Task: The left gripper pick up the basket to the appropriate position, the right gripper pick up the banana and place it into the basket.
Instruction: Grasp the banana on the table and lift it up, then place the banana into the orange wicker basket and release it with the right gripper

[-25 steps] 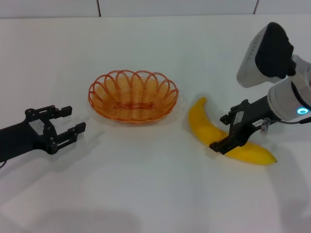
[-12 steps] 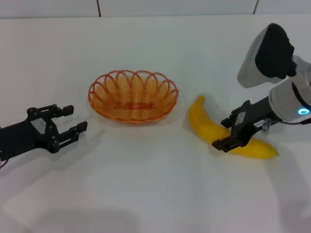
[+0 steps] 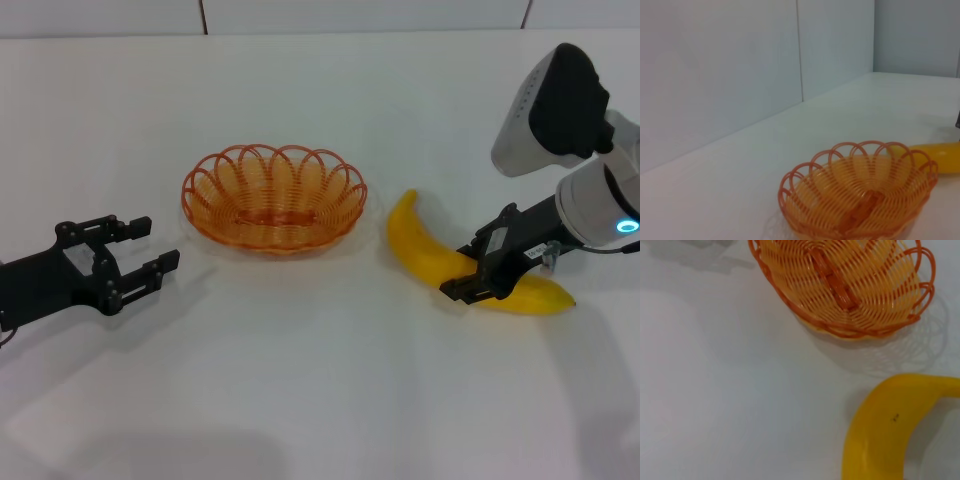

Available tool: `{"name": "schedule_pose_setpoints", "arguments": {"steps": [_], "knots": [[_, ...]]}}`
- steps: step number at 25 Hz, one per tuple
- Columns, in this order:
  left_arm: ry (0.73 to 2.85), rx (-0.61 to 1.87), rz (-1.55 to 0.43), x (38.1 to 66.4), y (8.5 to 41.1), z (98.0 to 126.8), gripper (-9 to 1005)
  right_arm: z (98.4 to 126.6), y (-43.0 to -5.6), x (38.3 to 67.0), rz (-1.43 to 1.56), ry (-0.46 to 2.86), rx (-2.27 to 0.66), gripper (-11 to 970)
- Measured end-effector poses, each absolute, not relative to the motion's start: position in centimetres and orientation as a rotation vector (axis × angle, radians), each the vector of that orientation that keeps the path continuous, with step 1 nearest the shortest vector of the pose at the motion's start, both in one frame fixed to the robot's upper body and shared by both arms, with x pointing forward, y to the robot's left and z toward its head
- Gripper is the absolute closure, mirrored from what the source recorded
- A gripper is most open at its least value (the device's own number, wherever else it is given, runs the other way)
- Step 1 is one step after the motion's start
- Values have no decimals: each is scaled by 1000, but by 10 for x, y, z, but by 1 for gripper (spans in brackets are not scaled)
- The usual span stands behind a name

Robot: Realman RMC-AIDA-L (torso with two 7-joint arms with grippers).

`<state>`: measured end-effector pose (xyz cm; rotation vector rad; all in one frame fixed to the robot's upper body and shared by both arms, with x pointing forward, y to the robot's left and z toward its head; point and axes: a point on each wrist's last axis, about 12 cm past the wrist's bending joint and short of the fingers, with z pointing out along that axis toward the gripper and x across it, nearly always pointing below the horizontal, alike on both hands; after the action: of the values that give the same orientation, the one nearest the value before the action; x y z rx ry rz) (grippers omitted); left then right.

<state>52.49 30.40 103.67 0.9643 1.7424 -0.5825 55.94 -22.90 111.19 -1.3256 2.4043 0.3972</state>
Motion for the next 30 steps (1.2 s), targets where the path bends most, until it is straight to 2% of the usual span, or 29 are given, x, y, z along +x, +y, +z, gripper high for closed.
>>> {"name": "schedule_pose_setpoints", "arguments": {"steps": [3,14,22,30], "knots": [[1742,964,-582,525,304,1037,439,1112,-229,560,397,2403,-1326,483],[1743,964,-583,525,304,1037,439,1142,-228,572,346,2288,-1290,482],[1738,968,-583,526,303,1038,438,1173,-178,590,357,2074,-1418,482],[1727,977,-592,531,299,1040,439,1163,-118,609,287,1979,-1583,483]]}}
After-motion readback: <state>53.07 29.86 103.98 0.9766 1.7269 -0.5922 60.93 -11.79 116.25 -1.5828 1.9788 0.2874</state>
